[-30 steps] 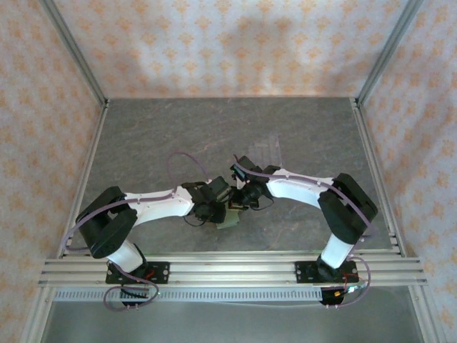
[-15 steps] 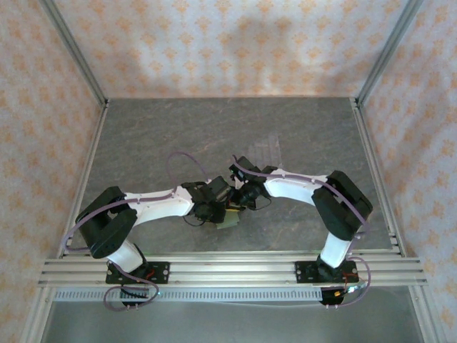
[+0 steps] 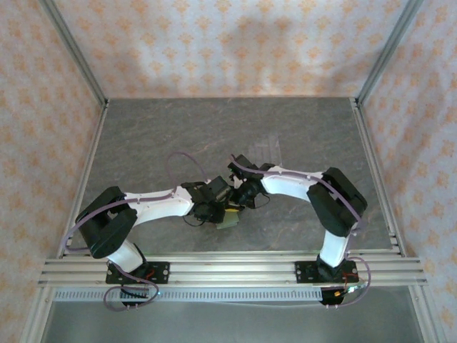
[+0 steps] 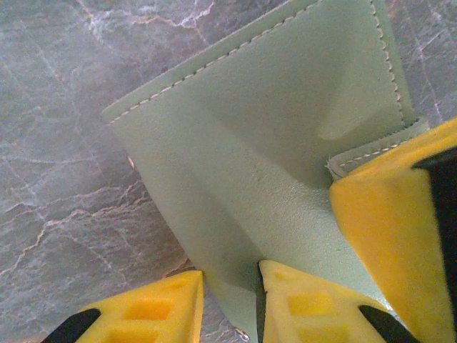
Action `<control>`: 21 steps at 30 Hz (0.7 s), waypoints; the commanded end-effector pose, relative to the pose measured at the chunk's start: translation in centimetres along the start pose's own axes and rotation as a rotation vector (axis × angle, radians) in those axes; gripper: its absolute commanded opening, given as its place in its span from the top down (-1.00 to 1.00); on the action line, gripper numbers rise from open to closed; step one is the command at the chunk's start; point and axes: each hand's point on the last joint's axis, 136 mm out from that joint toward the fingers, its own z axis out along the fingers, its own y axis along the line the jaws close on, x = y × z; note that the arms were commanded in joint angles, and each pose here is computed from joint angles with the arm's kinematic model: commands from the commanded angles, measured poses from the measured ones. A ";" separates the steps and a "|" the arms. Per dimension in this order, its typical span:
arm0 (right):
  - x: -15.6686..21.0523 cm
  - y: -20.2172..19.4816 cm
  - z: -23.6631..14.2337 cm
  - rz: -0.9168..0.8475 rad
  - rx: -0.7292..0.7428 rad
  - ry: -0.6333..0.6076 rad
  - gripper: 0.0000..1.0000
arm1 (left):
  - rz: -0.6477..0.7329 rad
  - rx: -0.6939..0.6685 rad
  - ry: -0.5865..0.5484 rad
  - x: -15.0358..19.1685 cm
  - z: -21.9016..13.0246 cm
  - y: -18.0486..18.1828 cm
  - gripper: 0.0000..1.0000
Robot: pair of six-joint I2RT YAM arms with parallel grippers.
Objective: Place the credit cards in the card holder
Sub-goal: Close the button on the card holder.
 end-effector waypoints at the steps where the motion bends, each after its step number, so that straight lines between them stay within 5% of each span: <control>1: 0.4 -2.8 2.9 0.016 0.119 0.043 1.00 | 0.033 -0.030 0.057 1.7 1.4 0.9 0.49; 8: -0.7 -1.8 1.8 -0.010 0.104 0.004 1.00 | 0.033 -0.014 0.036 1.2 0.2 0.5 0.49; 18: -2.9 3.7 -5.8 -0.144 0.035 -0.201 0.05 | -0.088 -0.039 -0.122 -2.8 -8.7 3.7 0.24; 20: -3.4 3.9 -7.6 -0.161 0.041 -0.285 -0.43 | -0.120 -0.043 -0.181 -3.3 -10.6 5.2 0.10; 21: -3.9 3.4 -8.8 -0.169 0.073 -0.343 -0.99 | -0.141 -0.054 -0.235 -3.8 -11.8 6.2 -0.05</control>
